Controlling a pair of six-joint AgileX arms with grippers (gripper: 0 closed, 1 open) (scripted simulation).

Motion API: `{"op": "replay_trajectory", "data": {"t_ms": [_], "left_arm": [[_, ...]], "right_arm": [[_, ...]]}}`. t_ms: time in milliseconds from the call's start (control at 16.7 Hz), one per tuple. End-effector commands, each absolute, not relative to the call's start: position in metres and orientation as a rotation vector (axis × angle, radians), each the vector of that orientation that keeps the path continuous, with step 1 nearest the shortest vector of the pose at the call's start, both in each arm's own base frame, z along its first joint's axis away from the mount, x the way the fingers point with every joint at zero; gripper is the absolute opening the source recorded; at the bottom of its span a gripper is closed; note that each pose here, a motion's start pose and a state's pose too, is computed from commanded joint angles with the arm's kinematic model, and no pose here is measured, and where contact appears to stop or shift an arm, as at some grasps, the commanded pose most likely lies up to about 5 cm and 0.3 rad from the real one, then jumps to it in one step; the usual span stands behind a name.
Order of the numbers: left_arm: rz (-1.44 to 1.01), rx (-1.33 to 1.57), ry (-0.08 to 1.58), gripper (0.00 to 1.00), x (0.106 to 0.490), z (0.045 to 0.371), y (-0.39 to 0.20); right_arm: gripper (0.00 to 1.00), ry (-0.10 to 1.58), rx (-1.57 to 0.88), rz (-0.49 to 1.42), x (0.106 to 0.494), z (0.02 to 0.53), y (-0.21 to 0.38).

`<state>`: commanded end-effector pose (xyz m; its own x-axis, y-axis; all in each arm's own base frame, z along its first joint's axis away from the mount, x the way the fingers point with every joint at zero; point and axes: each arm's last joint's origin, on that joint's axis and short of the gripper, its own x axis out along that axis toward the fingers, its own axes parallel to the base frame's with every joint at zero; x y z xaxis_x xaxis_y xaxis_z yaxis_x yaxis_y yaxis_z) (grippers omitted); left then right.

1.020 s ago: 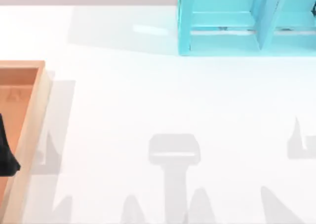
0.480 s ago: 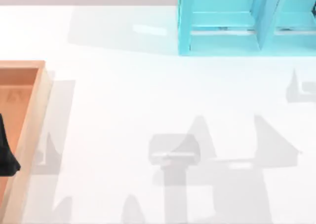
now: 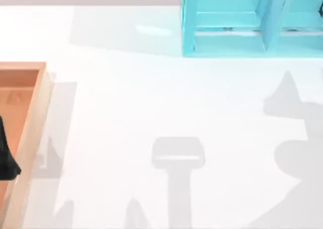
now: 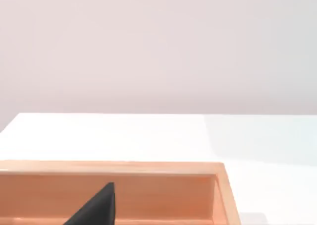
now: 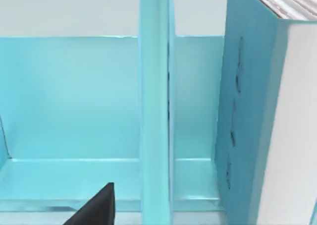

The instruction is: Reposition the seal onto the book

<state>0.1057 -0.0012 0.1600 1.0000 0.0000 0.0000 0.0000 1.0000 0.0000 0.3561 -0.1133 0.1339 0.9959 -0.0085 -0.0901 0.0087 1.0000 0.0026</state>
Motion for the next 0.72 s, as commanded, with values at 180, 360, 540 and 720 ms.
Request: {"op": "replay_trajectory", "data": {"t_ms": [180,360,540,720], "left_arm": [[0.000,0.000,0.000,1.00,0.106,0.160,-0.001],[0.000,0.000,0.000,1.00,0.106,0.160,-0.001],[0.000,0.000,0.000,1.00,0.106,0.160,-0.001],[0.000,0.000,0.000,1.00,0.106,0.160,-0.001]], "right_arm": [[1.00,0.100,0.004,-0.028,0.367,0.103,-0.136],[1.00,0.102,0.004,-0.038,0.369,0.091,-0.146],[1.00,0.102,0.004,-0.038,0.369,0.091,-0.146],[1.00,0.106,0.005,-0.036,0.372,0.090,-0.144]]}}
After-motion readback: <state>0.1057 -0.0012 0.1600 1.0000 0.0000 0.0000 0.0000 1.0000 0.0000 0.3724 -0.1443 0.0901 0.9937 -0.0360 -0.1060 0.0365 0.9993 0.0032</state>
